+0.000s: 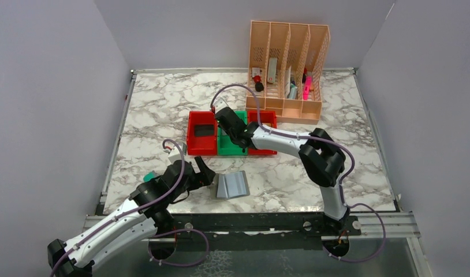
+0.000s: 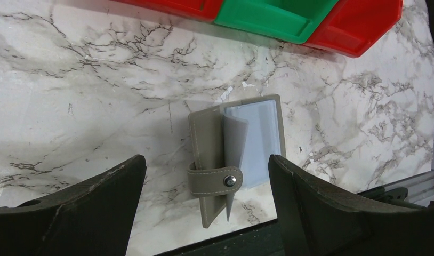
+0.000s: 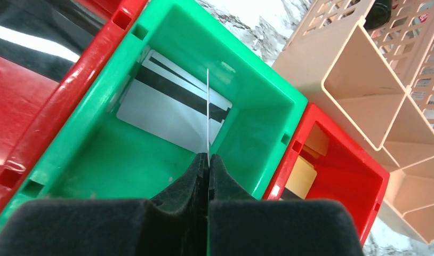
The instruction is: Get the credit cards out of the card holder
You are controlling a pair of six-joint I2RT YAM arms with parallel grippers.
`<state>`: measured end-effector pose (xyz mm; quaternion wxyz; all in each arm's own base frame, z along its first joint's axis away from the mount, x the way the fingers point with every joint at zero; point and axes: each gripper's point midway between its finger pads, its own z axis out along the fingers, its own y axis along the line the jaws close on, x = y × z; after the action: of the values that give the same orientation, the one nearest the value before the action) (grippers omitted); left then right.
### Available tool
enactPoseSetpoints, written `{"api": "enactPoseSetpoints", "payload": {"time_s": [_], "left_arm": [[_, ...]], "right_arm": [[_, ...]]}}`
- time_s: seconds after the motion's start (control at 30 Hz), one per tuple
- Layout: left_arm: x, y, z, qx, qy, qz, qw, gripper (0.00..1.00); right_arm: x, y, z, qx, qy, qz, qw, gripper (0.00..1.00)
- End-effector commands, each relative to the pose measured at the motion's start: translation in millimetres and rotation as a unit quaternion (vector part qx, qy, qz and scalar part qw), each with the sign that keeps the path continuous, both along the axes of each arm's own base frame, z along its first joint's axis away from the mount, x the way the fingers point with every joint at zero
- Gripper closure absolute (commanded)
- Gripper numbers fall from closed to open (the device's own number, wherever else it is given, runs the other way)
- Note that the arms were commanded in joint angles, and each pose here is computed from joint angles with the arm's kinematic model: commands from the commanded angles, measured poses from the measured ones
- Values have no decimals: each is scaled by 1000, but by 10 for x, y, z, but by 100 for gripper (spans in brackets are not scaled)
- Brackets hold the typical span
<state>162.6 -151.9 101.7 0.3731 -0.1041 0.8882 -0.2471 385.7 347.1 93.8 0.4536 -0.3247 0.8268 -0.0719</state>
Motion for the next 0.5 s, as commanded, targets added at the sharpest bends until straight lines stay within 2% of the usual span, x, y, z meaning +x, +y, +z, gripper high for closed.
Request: {"api": "enactPoseSetpoints", "payload": {"time_s": [0.0,0.23,0.47], "left_arm": [[40,26,101,-9,-16,13,1000,12],[44,15,139,-16,-25,9,1000,12],[34,10,136,-20,-23,8,1000,12]], "right_arm": [[134,-16,34,-43,-33,9,998,95],[269,43,-23,-85,-76,50,992,93],[262,119,-176,-93,-65,77,991,92]]}}
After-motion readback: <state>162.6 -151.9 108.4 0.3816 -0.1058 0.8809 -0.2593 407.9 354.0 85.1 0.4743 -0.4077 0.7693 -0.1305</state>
